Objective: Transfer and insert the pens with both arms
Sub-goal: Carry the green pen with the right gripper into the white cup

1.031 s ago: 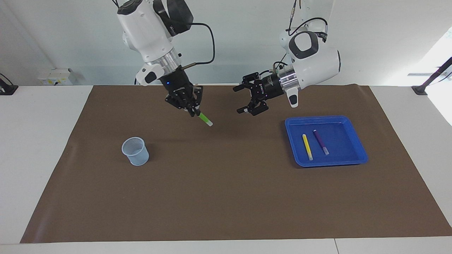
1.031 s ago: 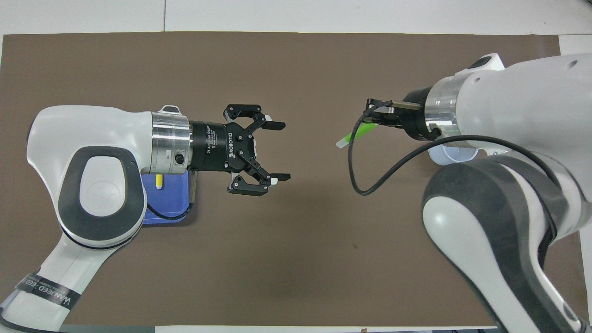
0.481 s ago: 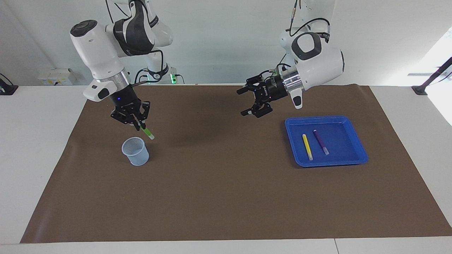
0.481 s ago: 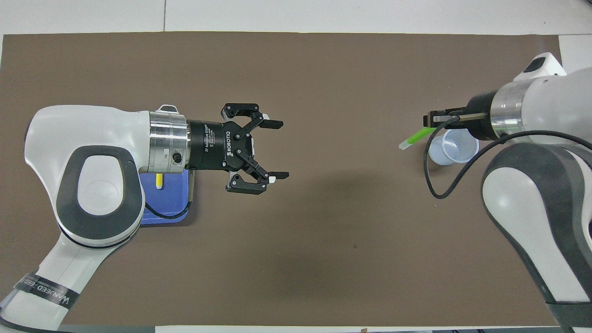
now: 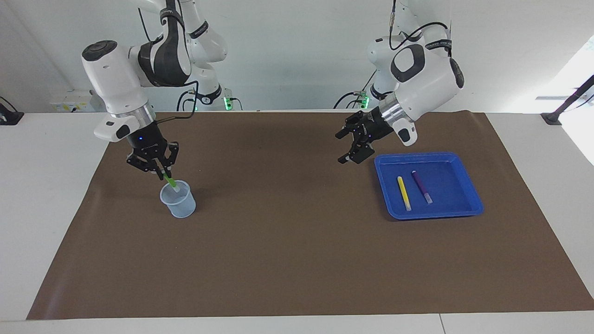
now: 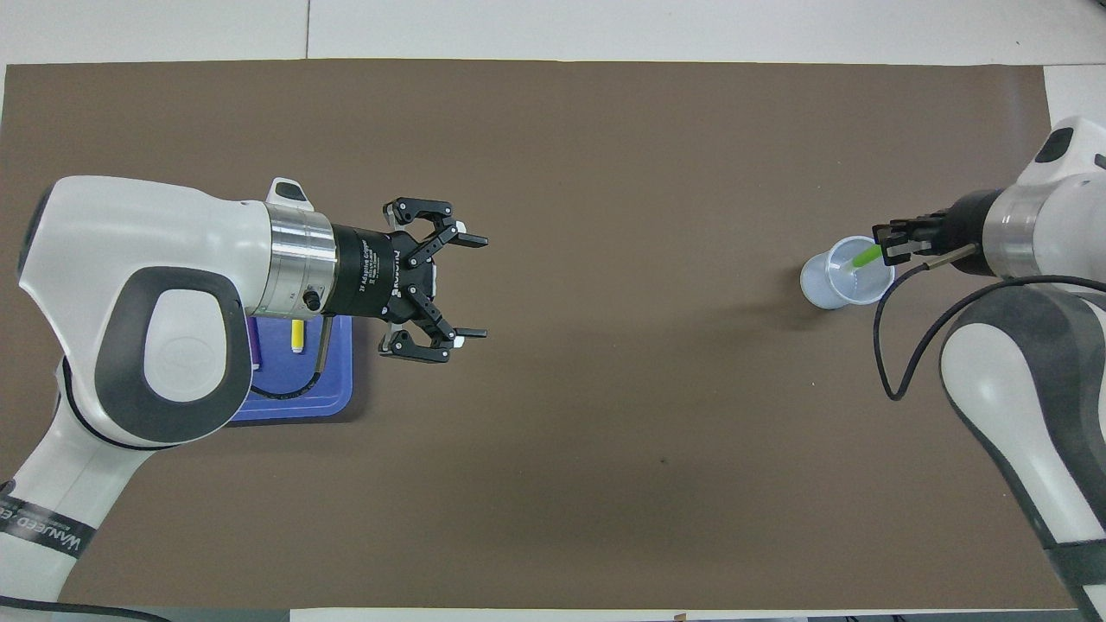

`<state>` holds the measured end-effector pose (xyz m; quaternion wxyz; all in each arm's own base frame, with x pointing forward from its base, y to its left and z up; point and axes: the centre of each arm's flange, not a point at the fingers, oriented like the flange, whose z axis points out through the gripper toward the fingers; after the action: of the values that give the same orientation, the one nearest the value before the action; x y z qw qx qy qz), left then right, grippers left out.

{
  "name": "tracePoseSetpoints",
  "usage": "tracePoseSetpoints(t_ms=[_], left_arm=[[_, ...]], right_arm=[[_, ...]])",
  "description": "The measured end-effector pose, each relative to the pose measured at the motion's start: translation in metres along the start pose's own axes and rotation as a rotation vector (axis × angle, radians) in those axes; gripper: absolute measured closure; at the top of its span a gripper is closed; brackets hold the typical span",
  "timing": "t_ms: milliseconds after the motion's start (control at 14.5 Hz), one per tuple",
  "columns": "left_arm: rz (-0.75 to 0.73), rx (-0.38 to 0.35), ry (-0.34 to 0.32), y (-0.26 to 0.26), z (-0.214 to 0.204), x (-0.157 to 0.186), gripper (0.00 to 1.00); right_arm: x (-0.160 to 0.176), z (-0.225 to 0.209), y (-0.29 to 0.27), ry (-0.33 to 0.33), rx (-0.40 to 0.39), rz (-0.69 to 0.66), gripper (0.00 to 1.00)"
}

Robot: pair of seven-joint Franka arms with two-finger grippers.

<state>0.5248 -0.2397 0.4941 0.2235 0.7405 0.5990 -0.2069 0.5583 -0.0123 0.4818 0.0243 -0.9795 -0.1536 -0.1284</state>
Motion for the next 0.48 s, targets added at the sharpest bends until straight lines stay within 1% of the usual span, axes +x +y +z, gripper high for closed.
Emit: tracePoseSetpoints(t_ms=[69, 206, 344, 481], left_arm=[[0.068, 0.03, 0.048, -0.002, 0.0, 0.007, 0.0], [0.209, 0.096, 0.107, -0.007, -0.001, 0.02, 0.0], [0.316, 0.143, 0.181, -0.007, -0.012, 0.046, 0.0], [0.428, 0.173, 0.254, -0.005, -0.031, 0.079, 0.0]], right_arm=[[-0.004, 0.005, 0.005, 0.003, -0.005, -0.006, 0.83], [-0.013, 0.019, 0.014, 0.016, -0.02, -0.026, 0.83], [-0.02, 0.031, 0.02, 0.018, -0.027, -0.037, 0.83], [-0.022, 0.039, 0.021, 0.027, -0.034, -0.036, 0.83]])
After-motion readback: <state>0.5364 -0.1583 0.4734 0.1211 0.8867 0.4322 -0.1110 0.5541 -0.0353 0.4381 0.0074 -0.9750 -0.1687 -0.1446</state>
